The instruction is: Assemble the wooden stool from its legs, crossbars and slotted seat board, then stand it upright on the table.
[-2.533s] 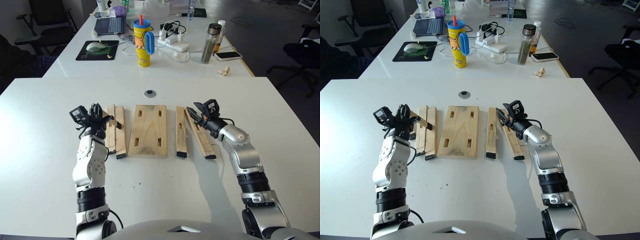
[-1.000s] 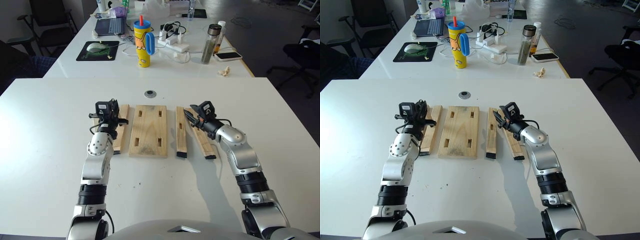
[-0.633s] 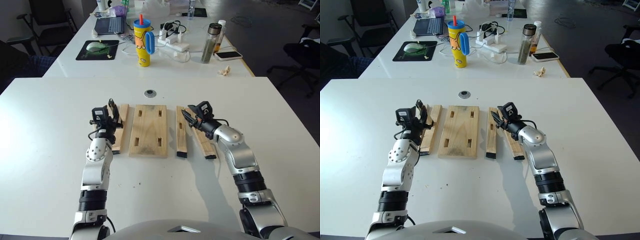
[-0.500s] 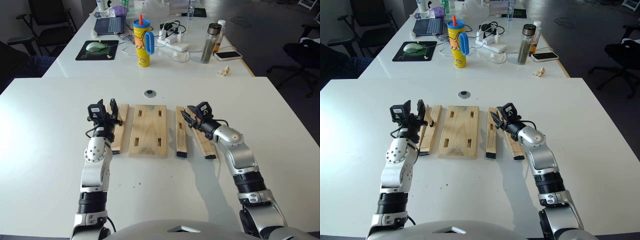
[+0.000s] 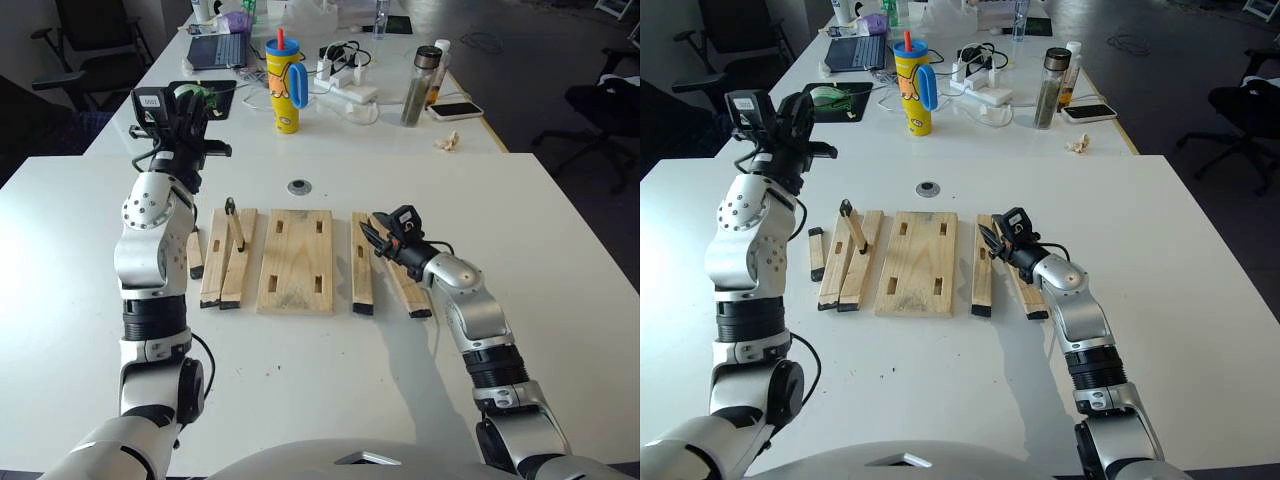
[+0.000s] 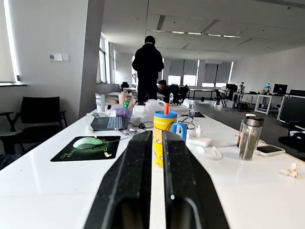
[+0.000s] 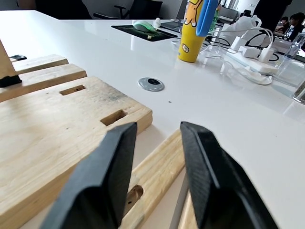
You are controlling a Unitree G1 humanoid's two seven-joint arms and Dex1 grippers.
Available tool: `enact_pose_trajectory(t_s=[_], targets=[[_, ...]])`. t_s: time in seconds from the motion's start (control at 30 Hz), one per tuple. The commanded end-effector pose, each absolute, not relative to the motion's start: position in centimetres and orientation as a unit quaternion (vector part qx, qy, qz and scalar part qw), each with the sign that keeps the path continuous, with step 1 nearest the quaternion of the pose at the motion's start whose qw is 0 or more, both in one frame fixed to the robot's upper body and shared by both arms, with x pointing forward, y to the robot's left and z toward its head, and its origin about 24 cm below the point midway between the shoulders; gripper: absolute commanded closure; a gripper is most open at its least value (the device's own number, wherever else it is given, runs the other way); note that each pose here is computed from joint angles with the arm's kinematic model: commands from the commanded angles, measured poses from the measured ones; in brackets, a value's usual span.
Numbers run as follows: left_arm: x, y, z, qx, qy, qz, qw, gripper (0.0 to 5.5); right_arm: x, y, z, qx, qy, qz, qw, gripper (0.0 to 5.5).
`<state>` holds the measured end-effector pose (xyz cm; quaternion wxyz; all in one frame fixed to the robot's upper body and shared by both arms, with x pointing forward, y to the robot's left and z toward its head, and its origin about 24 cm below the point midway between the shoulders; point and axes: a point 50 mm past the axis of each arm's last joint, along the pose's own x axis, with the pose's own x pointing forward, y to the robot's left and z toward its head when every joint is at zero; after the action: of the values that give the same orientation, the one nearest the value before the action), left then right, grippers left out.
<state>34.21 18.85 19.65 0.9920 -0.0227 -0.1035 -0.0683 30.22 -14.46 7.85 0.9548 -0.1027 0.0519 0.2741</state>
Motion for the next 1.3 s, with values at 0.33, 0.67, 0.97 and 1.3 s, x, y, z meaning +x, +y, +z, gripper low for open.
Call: enact_pose_trajectory(t_s=[0.33,0.67,0.97,1.3], targets=[[34.6,17.4,19.7,-0.049,-0.083,-0.120,0.988,5.48,30.2,-13.9,7.8,-0.101,0.048,0.271,0.956,3.82],[33.4,17.1,11.3,0.054,0.056,-0.094,0.993,5.48,30.2,-13.8,7.8,-0.100,0.046,0.271,0.956,3.82],[33.8,17.0,11.4,0.021,0.048,-0.093,0.994,5.48,30.5,-13.9,8.0,-0.106,0.048,0.271,0.955,3.82],[34.4,17.9,17.7,0.023,-0.083,-0.069,0.994,5.48,30.5,-13.9,7.9,-0.102,0.046,0.266,0.957,3.82]])
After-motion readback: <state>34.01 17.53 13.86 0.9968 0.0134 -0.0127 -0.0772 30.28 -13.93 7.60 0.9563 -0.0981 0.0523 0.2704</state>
